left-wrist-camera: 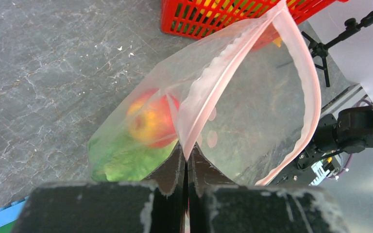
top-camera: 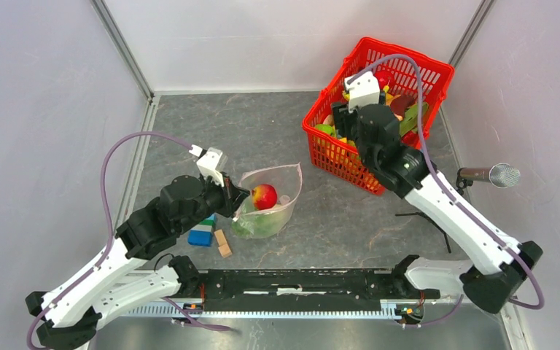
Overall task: Place the food in the zip-top bag and seal the zipper
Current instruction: Pick up the fake fruit from the bin.
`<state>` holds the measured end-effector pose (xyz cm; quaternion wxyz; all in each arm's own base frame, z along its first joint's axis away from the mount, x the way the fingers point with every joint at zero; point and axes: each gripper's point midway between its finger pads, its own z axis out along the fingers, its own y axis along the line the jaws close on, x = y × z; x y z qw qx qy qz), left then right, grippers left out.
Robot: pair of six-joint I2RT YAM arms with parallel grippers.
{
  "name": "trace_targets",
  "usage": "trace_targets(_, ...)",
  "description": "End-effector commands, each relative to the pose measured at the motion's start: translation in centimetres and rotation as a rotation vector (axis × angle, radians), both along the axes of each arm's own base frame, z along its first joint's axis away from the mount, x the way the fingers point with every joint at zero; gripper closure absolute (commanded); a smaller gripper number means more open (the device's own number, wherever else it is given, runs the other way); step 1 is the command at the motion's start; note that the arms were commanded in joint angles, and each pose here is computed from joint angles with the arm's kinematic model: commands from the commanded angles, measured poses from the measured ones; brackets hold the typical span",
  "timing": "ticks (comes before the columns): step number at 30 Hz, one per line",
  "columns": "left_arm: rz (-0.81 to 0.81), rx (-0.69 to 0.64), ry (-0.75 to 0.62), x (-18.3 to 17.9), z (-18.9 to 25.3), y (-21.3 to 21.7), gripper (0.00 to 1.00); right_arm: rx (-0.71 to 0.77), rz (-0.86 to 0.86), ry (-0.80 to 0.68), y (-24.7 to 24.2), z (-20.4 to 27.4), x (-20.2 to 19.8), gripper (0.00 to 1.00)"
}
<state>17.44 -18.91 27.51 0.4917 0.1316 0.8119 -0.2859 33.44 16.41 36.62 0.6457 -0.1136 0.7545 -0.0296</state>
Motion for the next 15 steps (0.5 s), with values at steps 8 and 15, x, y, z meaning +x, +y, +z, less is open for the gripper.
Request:
trace_targets(8,-0.037,-0.055,-0.010,-0.5,0.2,-0.7,0.98,0.136,-0.021,0.130,-4.6,-6.5,11.3,0.18)
trace_targets(15,-0.059,-0.051,-0.004,-0.5,-0.3,-1.2,0.98,0.179,-0.062,0.164,-6.0,-8.4,19.0,0.14)
